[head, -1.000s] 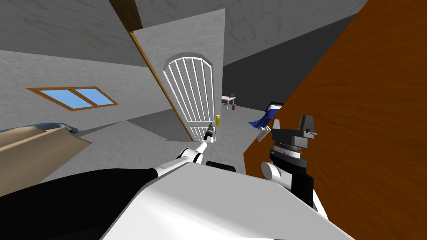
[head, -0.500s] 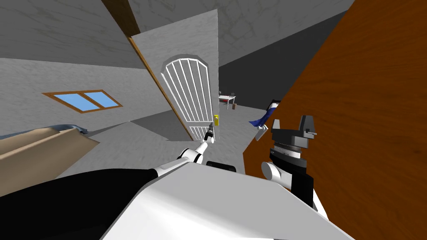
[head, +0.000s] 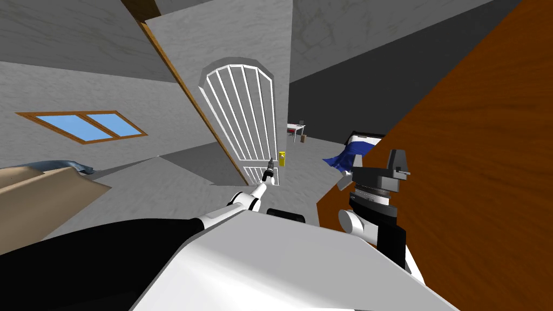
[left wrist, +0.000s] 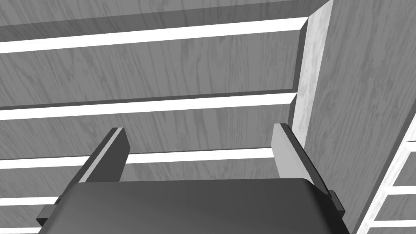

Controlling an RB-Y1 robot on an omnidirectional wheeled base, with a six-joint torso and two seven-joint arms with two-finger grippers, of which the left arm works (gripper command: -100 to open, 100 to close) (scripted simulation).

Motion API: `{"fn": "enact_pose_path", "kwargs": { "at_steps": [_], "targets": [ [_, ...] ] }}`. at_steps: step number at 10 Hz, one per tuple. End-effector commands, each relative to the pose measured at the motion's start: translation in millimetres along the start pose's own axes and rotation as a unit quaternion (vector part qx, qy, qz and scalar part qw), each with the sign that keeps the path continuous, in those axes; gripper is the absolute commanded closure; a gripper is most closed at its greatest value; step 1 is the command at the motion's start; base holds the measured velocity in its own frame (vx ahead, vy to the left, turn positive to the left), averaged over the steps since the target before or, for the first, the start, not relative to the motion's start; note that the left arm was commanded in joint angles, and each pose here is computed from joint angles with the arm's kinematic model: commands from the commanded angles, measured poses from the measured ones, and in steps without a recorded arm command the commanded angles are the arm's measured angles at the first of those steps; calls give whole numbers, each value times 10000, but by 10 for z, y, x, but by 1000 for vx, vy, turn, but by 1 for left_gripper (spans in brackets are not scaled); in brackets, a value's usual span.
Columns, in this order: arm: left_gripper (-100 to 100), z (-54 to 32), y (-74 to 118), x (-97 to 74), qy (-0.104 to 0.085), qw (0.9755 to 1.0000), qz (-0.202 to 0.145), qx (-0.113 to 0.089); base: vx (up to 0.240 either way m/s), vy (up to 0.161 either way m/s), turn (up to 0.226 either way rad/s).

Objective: Push the door open

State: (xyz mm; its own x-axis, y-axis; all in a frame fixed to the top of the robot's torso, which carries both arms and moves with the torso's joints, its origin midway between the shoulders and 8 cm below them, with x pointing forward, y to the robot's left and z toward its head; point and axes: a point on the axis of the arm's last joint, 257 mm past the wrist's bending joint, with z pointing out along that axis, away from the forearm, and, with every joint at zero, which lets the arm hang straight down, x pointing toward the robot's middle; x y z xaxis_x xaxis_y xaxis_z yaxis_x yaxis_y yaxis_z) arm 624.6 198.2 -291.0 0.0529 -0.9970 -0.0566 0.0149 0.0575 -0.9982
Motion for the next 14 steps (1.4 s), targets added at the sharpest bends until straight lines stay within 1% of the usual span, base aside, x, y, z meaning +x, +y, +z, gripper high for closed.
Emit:
{"fn": "enact_pose_path", "kwargs": {
  "at_steps": [1, 3, 5, 6, 7, 8, 13, 14],
  "targets": [
    [-100, 5, 0, -36, -36, 10000, 28, 3, 224, -28, -37],
    [-100, -4, 6, -12, -57, 10000, 1, 0, 206, -58, -46],
    [-100, -31, 19, 107, -45, 9999, -91, -20, 216, -72, -60],
    [-100, -56, 29, 224, -19, 9998, -178, -39, 157, -82, -53],
    [-100, -36, 21, 164, -29, 9999, -132, -32, 61, -39, -7],
    [100, -36, 21, 164, -29, 9999, -132, -32, -4, 4, 10],
    [100, -36, 21, 164, -29, 9999, -132, -32, -13, 6, -5],
    [100, -10, 22, -102, -293, 9996, -45, -8, 51, -4, -115]
  ]
}}
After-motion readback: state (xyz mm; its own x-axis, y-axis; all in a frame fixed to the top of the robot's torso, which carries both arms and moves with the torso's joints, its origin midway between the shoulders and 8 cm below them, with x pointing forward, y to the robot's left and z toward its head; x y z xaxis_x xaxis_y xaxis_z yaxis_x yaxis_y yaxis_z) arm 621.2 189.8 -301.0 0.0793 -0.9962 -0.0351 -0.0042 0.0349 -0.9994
